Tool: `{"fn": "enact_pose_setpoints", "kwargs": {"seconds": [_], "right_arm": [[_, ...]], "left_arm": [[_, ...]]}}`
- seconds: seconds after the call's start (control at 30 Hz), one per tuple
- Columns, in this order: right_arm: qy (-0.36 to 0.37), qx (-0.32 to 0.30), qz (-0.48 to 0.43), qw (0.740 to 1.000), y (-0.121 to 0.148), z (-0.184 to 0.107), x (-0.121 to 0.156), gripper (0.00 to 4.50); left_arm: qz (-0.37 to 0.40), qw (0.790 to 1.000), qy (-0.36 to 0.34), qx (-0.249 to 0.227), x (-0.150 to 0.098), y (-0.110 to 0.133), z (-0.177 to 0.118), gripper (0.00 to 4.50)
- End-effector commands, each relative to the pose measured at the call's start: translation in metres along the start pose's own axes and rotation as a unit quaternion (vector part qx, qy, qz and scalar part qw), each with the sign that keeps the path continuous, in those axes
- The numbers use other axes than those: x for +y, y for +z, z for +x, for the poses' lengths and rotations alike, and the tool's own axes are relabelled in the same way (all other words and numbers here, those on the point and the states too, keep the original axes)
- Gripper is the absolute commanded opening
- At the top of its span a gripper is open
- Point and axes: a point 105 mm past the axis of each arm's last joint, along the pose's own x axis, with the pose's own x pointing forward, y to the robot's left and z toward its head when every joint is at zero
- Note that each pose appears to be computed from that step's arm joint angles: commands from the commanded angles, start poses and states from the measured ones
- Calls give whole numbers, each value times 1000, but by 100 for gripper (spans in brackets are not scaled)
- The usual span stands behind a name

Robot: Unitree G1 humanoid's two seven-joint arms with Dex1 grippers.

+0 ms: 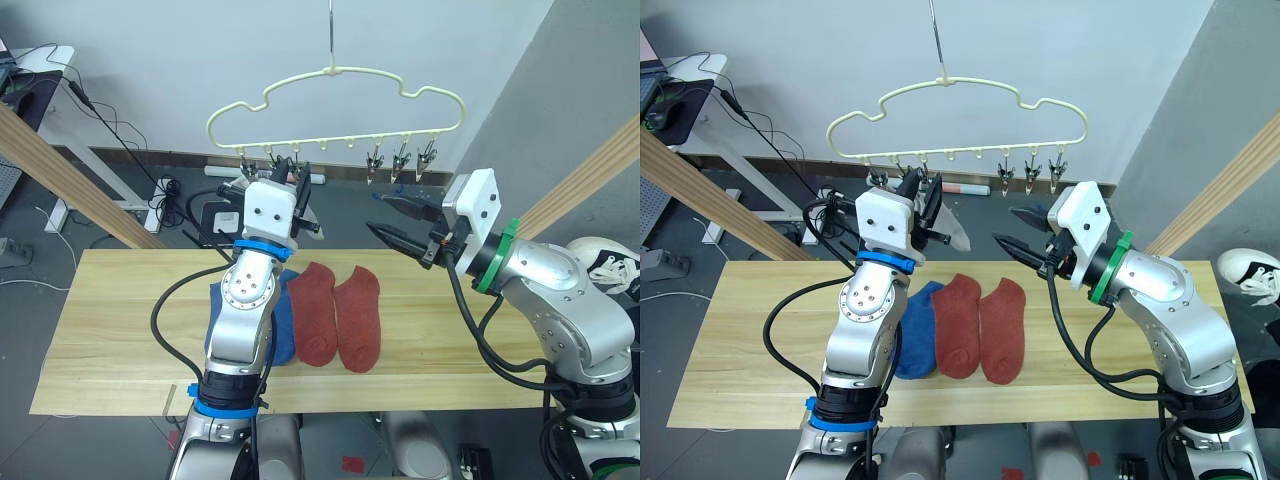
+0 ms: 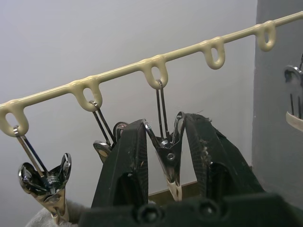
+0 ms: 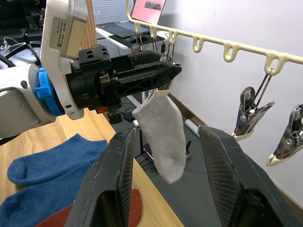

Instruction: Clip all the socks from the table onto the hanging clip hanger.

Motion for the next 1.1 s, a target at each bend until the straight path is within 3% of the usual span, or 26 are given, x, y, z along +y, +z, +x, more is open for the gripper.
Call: {"fn": "enact_pose_setpoints", "kwargs": {"seconds": [0.03, 0.27, 0.47, 0.63, 0.87, 1.1], "right_arm": [[9, -17, -9, 1000, 7, -2, 3, 221], [12, -15, -9, 1000, 8, -1, 6, 221], [12, -5, -9, 1000, 5, -1, 6, 221], [-10, 124, 1, 992, -60, -5, 13, 221], [-86, 200, 39, 975, -127, 11, 29, 446], [-145, 215, 76, 963, -163, 37, 37, 447]], "left_arm": [[3, 999, -4, -37, -2, 18, 2, 137], [0, 999, -10, -42, -3, 20, 2, 15], [4, 999, -8, -42, -1, 19, 1, 5], [7, 999, -21, -41, 3, 20, 0, 5], [-10, 998, -51, -27, 9, 19, -2, 5], [-23, 996, -85, -20, 9, 22, -3, 5]]}}
